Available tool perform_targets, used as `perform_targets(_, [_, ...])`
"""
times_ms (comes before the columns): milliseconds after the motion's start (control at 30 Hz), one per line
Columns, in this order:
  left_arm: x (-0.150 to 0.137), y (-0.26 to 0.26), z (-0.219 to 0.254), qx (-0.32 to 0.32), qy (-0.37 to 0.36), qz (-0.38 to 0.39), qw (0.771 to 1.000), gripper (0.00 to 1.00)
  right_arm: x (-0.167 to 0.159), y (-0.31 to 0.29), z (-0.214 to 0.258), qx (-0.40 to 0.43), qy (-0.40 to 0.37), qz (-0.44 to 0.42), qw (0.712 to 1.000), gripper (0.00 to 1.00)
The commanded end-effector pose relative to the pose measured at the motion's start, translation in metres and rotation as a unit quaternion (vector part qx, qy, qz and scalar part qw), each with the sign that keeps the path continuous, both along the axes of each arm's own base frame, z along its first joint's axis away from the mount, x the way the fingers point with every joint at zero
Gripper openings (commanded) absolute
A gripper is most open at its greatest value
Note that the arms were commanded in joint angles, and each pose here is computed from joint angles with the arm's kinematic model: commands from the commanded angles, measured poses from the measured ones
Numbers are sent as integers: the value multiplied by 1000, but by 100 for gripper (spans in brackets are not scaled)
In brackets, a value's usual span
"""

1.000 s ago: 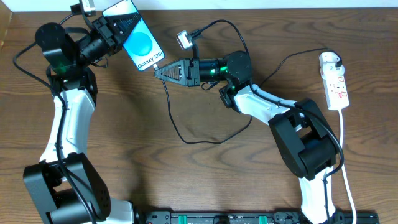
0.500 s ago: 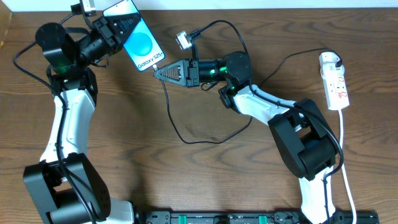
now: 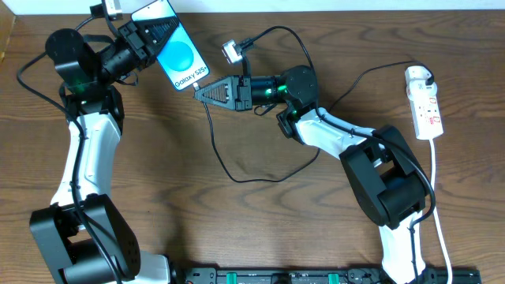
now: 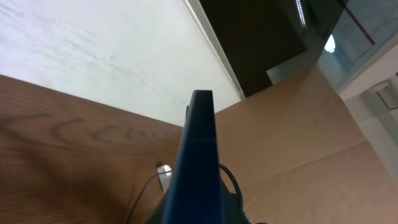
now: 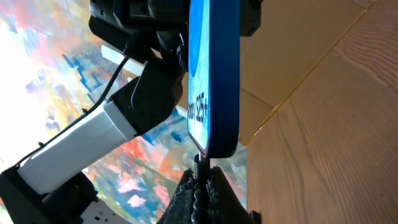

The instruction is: Plug charger to phone and switch on socket

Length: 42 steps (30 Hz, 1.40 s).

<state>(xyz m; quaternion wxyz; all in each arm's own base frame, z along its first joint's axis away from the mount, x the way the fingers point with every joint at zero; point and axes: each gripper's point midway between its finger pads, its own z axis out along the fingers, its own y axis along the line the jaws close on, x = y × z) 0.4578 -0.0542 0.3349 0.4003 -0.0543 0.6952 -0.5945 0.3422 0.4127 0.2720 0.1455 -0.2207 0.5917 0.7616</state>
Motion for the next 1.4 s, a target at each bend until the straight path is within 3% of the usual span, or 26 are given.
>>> perform_targets(0, [-9, -11, 5, 10, -18, -27, 999, 8, 1, 6, 10, 16, -2, -14, 1000, 1])
perform_targets(1367, [-31, -25, 3, 29, -40, -101, 994, 7, 1, -5, 4, 3, -31, 4, 999, 1])
